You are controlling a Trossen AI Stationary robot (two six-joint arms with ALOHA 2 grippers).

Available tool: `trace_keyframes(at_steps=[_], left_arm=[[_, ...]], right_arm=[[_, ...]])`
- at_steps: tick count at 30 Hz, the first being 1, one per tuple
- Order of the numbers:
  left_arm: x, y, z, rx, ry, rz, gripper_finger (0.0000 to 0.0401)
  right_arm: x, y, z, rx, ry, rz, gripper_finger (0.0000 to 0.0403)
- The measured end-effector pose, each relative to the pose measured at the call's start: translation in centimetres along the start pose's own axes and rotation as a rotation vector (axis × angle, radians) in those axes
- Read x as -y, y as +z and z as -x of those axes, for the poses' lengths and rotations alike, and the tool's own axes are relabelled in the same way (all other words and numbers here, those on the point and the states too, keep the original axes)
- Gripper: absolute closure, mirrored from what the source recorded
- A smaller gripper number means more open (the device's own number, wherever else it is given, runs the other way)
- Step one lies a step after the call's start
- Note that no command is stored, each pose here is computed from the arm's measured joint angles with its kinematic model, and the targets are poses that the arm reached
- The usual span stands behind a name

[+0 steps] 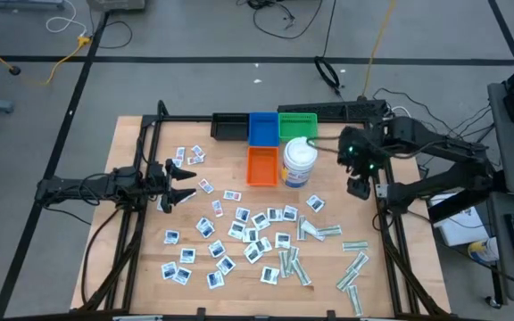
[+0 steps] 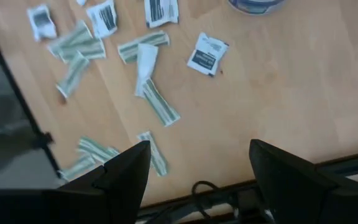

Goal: Pick & Place First Aid Supplies
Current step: Put the green bandage pack into the green bin

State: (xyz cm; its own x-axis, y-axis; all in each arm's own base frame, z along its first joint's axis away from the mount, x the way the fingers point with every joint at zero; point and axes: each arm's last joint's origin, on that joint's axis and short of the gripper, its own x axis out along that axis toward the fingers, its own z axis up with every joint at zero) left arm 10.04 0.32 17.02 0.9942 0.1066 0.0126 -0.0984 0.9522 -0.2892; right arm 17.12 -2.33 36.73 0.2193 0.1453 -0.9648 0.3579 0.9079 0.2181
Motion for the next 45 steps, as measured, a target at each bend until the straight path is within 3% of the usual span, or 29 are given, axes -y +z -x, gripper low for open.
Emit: trace_keyframes(at_steps=[12,29,33,36,45], left_arm=[[0.0,0.0,0.0,0.000,0.000,0.000,0.0096],[0.0,0.0,0.0,0.000,0.000,0.000,0.0095],[0.0,0.0,0.0,0.000,0.000,0.000,0.0095],[0.0,0.0,0.0,0.000,0.000,0.000,0.0095],[0.0,0.0,0.0,0.000,0.000,0.000,0.0095]], right_arm=[[-4.7,-0.3,-2.2,-0.106,-0.037,0.255,0.0136],[-10.0,-2.8,-3.8,-0.140,0.011,0.592,0.0136],[-10.4,-2.9,-3.8,-0.124,0.022,0.604,0.0136],[-10.4,-2.6,-4.0,-0.079,-0.010,0.541,0.0136],[-10.8,-2.0,-9.1,-0.157,-0.062,0.499,0.0136]])
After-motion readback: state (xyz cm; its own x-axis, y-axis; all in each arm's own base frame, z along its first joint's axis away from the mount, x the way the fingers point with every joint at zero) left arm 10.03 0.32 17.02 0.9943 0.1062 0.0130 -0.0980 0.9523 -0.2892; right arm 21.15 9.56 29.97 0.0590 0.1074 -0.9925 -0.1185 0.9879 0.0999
